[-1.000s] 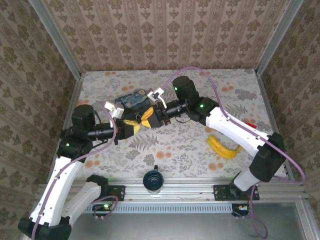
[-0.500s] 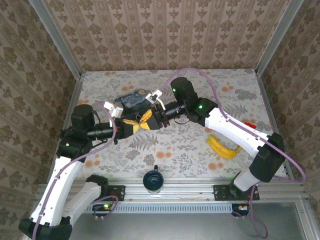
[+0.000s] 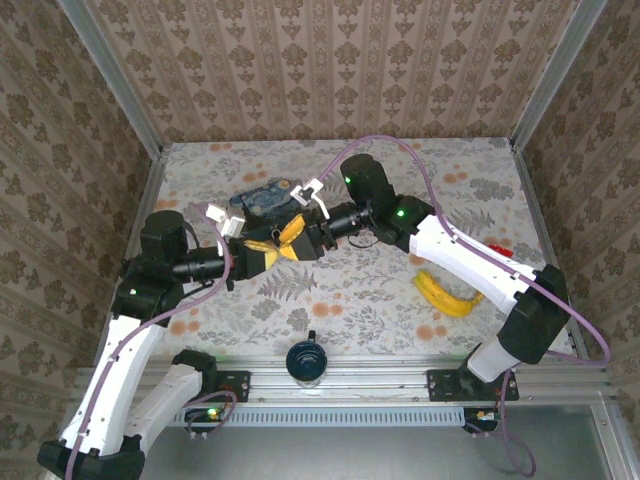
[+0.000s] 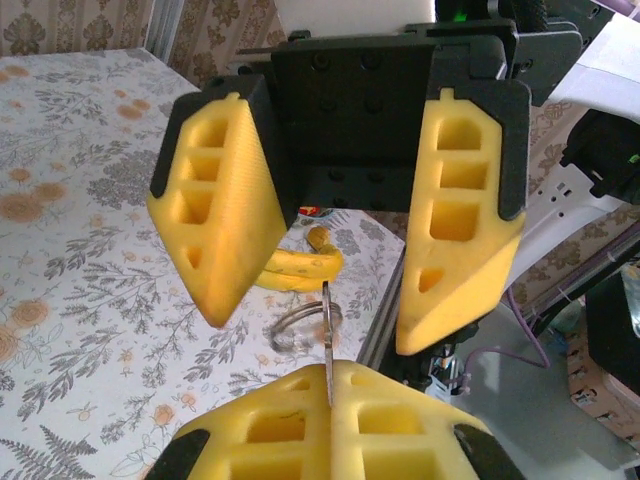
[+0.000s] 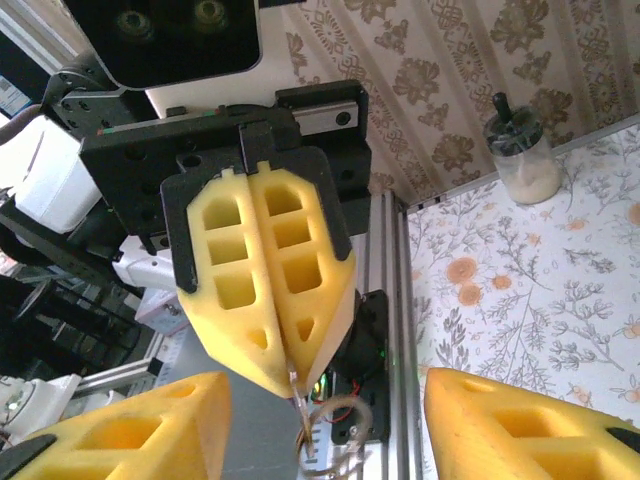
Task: Unlock a padlock with a key
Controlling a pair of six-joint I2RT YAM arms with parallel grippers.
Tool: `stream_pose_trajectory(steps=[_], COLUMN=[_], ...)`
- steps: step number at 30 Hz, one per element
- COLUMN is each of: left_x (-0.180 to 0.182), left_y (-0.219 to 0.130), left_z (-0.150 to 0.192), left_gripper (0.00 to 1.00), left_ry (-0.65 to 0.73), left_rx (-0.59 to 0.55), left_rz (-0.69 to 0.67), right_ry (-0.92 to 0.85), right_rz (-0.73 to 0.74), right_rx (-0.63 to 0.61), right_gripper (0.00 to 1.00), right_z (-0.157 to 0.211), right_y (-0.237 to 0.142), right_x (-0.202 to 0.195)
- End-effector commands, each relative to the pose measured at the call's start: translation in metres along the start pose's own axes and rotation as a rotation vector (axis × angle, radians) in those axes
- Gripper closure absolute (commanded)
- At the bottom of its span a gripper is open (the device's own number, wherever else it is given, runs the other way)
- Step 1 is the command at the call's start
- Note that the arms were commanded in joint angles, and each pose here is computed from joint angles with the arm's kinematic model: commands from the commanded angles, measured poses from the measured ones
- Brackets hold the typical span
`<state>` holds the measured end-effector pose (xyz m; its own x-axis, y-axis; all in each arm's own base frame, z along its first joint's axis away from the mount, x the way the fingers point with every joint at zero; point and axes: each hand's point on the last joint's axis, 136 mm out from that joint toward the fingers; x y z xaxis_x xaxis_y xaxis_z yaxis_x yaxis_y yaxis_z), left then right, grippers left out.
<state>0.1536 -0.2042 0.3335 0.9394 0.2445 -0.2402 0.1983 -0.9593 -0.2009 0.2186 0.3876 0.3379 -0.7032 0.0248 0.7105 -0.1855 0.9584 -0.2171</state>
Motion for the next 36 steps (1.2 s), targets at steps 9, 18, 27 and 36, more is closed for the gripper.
stream_pose_trajectory(steps=[9, 18, 27, 36], left_x=[-0.006, -0.003, -0.004, -0.004], left_y=[-0.003, -0.004, -0.004, -0.006], left_z=[-0.002, -0.003, -0.005, -0.006], left_gripper=[1.0, 1.0, 1.0, 1.0], left_ry=[0.017, 0.011, 0.007, 0.006], left_rx=[-0.006, -0.009, -0.011, -0.016], left_rz=[0.018, 0.006, 0.012, 0.013], right_ry=[0.001, 0.003, -0.003, -0.005], right_rz=[-0.015, -0.015, -0.005, -0.014], right_rx=[-0.002, 0.015, 0.027, 0.044], right_gripper=[0.63, 0.64, 0.74, 0.9], right_z=[-0.009, -0.005, -0.002, 0.002], right_y=[0.001, 0.003, 0.002, 0.002], right_x=[0.006, 0.006, 0.005, 0.004])
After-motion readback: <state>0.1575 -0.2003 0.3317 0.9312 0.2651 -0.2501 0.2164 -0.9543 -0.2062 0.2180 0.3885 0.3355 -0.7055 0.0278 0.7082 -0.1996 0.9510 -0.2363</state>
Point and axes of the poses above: each hand's point on the last joint's axis, 136 mm out from that joint toward the fingers, its own y axis out along the fingers, its own x axis along the line the jaws close on, z = x × y, and after that the axes turned 15 degrees about y, right-handed
